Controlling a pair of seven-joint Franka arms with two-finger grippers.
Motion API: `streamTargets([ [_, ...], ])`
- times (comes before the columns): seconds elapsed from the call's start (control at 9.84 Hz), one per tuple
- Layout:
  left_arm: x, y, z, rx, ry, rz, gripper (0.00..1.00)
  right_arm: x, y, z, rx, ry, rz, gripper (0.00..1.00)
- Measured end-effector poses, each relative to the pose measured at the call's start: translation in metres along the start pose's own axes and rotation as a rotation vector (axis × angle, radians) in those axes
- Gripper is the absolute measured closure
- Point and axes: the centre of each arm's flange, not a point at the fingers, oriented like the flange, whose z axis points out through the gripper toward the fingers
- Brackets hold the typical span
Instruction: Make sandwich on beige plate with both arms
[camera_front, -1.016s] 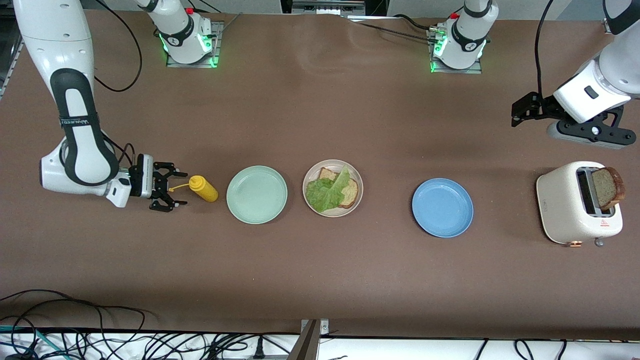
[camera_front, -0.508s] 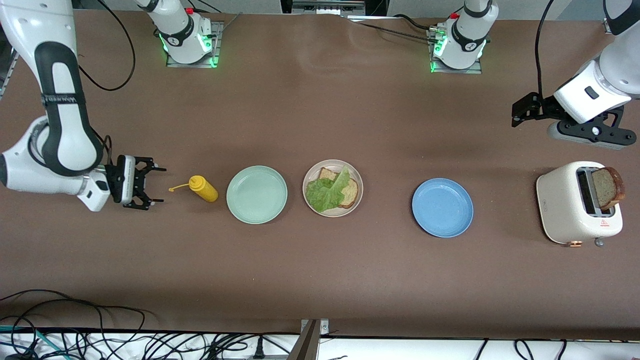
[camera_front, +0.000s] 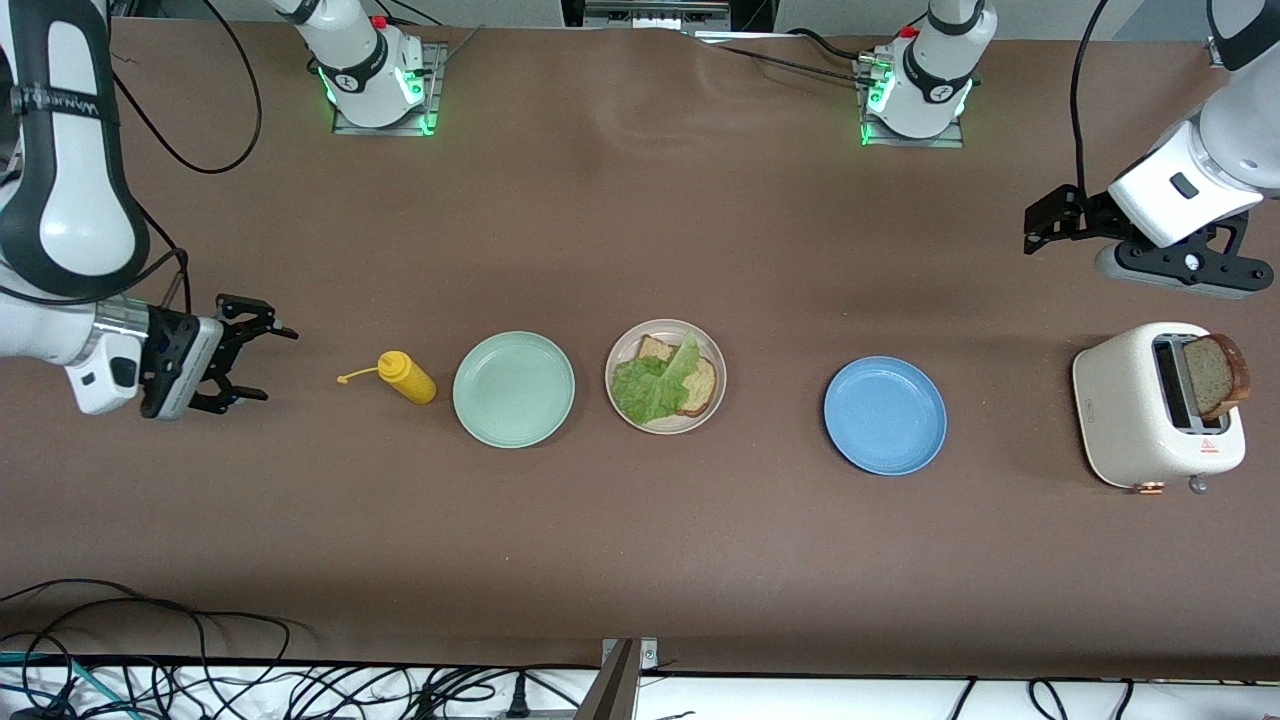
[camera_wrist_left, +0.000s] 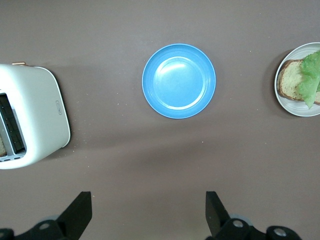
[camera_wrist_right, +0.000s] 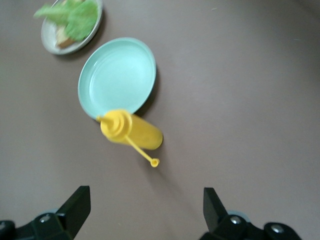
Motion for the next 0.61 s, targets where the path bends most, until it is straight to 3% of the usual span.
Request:
streamTargets([
  [0.1,0.0,0.0,0.0,0.0,0.0,0.0,0.0,0.009,-0.004,-0.008,-0.019,0.009,0.113,0.0],
  [0.3,0.0,-0.002,0.0,0.0,0.0,-0.004,0.0,0.021,-0.012,-0.005,-0.058,-0.039,0.282,0.0],
  [0.61,0.006,-0.024,0.016,-0.004,-0.028,-0.039,0.0,0.064,-0.049,0.002,-0.215,-0.115,0.515,0.0],
])
